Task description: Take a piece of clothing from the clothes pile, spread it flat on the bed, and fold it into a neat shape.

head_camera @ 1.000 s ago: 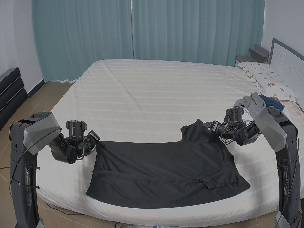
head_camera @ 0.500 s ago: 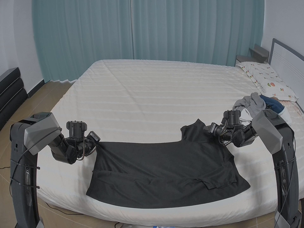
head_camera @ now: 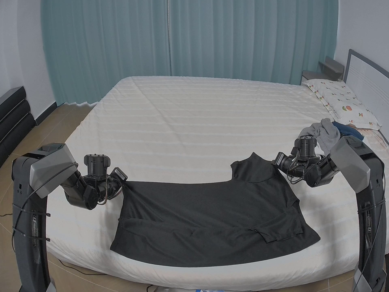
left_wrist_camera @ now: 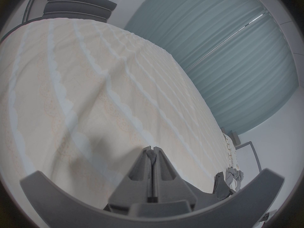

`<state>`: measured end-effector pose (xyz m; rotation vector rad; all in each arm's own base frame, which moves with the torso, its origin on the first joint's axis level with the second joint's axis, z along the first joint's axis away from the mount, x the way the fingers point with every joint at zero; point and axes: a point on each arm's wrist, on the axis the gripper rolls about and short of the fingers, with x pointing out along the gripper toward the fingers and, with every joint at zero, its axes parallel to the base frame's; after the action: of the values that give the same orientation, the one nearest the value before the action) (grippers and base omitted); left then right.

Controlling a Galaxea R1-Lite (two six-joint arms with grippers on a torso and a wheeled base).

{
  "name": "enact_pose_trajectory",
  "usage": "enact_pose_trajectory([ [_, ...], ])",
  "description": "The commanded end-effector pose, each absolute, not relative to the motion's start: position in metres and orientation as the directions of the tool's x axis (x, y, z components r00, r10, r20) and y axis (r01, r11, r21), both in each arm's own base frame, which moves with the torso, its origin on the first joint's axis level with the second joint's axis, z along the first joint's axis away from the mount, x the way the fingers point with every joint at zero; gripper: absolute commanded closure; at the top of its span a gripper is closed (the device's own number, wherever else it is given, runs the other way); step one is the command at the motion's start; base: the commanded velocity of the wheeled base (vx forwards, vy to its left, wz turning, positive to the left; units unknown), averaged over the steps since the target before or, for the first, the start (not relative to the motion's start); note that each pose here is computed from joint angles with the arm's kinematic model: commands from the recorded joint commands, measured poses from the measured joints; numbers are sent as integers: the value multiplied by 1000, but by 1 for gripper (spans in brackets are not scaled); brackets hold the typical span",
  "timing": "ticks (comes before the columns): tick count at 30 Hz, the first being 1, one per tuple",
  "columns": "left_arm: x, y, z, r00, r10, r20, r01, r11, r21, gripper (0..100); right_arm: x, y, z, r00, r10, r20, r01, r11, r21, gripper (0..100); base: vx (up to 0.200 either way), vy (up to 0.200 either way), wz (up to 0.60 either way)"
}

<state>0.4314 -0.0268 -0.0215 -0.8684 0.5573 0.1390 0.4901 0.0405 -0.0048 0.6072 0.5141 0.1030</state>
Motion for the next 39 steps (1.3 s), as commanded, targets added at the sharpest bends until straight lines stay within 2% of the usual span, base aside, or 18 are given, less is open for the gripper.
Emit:
enact_pose_trajectory([
  [1,431,-26,-19,852,-104,-513,-335,645,-687,100,484,33,12,879,245,-410,47,810,585,100,0,0,0],
  [14,425,-16,-7,861,-90,-500,-335,640,-692,100,473,16,22,897,237,-372,49,785,617,100,0,0,0],
  [19,421,-16,-2,867,-90,-491,-327,640,-695,100,459,5,33,915,261,-307,16,738,675,100,0,0,0],
  [28,414,-18,-2,885,-114,-452,-279,647,-709,100,439,-8,27,901,295,-317,6,724,690,100,0,0,0],
  [35,401,-17,-1,874,-149,-463,-242,692,-680,100,426,-6,28,880,345,-326,-19,712,702,100,0,0,0],
  [39,391,-18,-2,880,-150,-451,-199,745,-637,100,414,-10,35,869,366,-333,-27,707,707,100,0,0,0],
])
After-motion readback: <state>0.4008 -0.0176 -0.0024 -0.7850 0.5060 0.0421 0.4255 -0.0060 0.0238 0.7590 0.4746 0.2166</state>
